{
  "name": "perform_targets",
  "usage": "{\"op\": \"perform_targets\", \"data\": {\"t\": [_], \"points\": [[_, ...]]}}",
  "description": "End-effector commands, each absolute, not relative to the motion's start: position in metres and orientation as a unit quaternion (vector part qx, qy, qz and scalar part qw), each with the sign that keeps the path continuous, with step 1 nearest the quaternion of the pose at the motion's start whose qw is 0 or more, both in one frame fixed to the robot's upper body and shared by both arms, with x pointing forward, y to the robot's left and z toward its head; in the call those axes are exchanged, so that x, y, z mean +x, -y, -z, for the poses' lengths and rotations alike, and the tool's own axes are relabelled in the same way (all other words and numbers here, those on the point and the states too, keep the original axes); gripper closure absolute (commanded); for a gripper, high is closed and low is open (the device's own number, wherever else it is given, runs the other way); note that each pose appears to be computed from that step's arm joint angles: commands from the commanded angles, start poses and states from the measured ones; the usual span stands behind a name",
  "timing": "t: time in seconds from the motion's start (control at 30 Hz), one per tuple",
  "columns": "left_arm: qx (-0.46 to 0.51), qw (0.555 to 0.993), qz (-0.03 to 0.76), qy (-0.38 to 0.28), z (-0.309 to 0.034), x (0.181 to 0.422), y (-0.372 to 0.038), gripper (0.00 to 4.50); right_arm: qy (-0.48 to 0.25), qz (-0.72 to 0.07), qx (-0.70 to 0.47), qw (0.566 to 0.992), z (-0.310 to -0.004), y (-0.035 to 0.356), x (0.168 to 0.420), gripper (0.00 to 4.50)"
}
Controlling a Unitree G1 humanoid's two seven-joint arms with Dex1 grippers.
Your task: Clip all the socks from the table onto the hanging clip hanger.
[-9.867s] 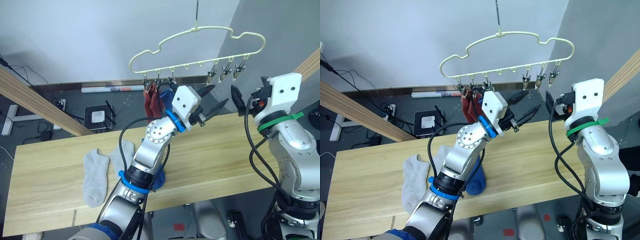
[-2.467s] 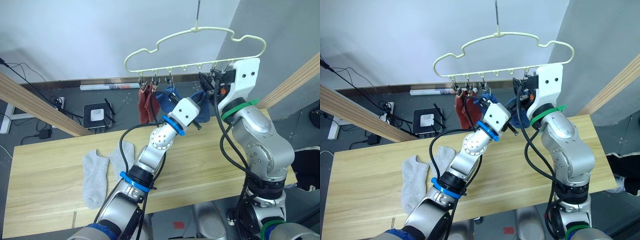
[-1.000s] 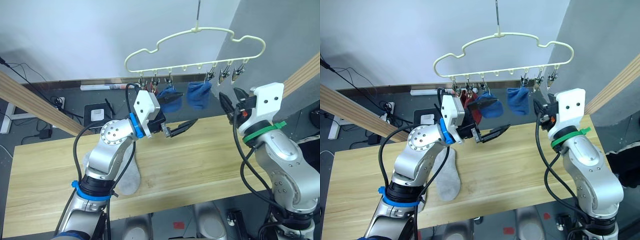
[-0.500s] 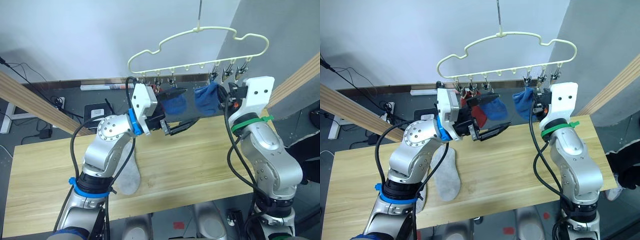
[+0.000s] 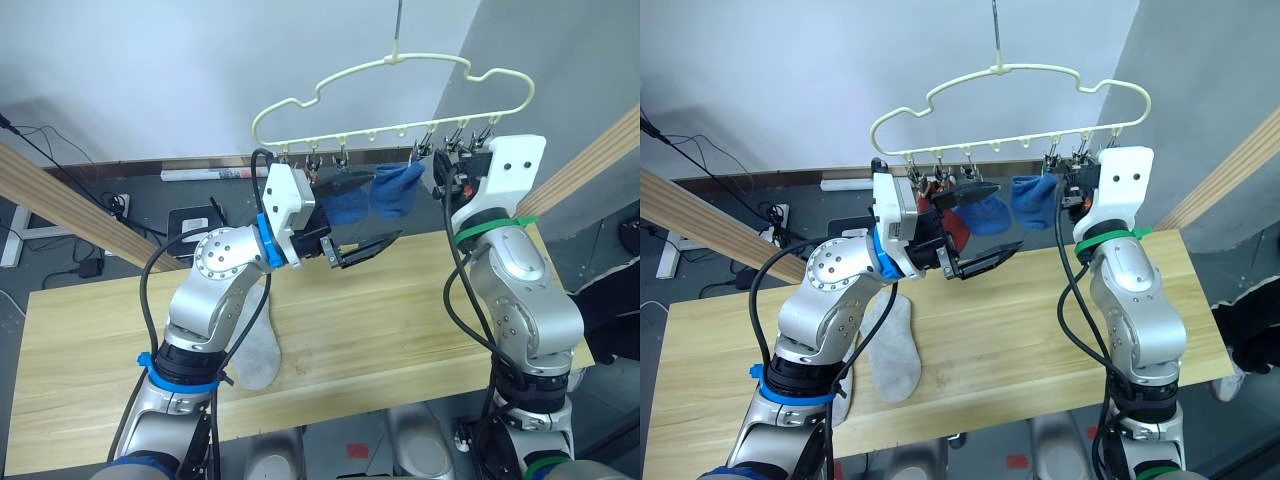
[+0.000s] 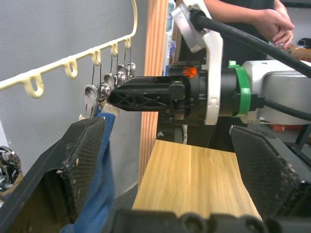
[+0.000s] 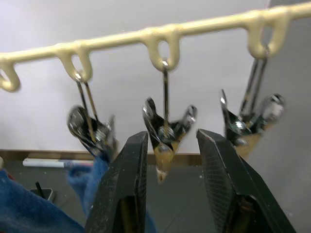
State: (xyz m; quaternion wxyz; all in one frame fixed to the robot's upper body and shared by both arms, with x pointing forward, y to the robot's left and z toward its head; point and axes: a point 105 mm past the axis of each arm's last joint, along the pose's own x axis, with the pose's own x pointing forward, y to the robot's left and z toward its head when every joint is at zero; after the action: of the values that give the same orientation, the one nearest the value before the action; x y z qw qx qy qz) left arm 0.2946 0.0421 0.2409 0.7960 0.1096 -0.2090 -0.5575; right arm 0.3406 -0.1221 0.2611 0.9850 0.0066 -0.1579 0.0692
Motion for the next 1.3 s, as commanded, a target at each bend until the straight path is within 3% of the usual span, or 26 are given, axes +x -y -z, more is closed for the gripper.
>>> {"op": "perform_targets", "data": {"t": [0.03, 1.2, 1.3], "points": [[0.119, 0.787, 0.56, 0.229, -0.248, 0.289, -0.04, 0.0, 0.189, -0.059, 0.019, 0.98, -0.275, 0.122, 0.337, 2.87], [0.123, 0.788, 0.56, 0.225, -0.243, 0.287, -0.038, 0.0, 0.219, -0.021, 0.06, 0.974, -0.289, 0.112, 0.337, 2.87], [0.121, 0.789, 0.561, 0.222, -0.241, 0.287, -0.037, 0.0, 0.221, -0.021, 0.064, 0.973, -0.29, 0.112, 0.337, 3.46]]}}
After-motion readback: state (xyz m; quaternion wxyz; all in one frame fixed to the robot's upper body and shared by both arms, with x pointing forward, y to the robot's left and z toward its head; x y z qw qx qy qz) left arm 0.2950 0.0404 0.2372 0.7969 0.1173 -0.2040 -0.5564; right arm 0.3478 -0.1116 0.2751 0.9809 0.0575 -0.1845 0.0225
